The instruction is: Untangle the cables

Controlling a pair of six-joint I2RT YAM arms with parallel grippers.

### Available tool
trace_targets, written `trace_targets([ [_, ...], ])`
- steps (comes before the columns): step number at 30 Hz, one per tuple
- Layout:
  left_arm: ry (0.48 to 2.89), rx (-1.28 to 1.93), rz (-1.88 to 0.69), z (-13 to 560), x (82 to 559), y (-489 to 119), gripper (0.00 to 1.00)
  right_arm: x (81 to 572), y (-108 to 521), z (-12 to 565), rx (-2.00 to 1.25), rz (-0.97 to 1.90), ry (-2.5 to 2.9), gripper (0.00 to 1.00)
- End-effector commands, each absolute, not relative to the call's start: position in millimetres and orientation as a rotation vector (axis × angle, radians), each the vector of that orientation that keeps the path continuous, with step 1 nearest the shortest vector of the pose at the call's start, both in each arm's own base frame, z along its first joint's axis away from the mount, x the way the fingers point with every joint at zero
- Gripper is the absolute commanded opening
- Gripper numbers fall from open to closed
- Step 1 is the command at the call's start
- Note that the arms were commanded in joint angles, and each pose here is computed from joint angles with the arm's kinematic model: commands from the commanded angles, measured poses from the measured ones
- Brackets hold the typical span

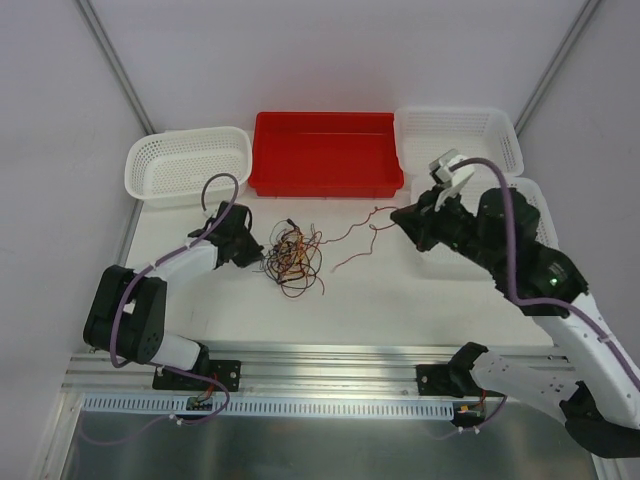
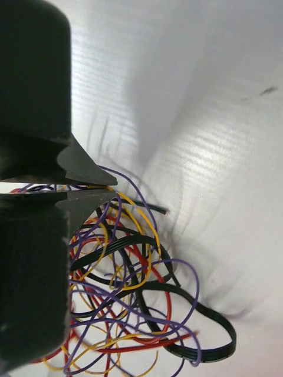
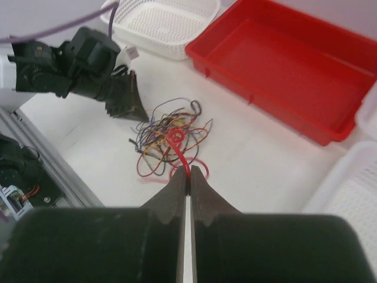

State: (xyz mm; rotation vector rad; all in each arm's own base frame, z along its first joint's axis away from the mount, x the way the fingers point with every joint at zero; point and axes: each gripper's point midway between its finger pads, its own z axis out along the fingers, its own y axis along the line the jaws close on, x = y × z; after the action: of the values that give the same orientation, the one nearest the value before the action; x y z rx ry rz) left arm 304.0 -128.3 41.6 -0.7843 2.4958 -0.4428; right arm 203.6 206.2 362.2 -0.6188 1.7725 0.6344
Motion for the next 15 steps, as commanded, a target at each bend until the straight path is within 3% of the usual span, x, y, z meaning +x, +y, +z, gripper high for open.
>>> trace_targets([
  [1, 2.501, -0.805, -0.289, 35.3, 292.7, -100.5, 0.0, 199.6, 171.4, 398.3, -0.601, 0.499, 1.78, 0.01],
  [6, 2.514, -0.815, -0.228, 29.9, 285.1, -90.2, 0.0, 201.4, 147.1, 469.4, -0.525, 0.422, 1.665, 0.01],
  [15, 2.514, -0.727, -0.21, 44.8, 278.6, -84.3, 0.01, 229.5, 105.6, 514.0, -0.362, 0.177, 1.593, 0.01],
])
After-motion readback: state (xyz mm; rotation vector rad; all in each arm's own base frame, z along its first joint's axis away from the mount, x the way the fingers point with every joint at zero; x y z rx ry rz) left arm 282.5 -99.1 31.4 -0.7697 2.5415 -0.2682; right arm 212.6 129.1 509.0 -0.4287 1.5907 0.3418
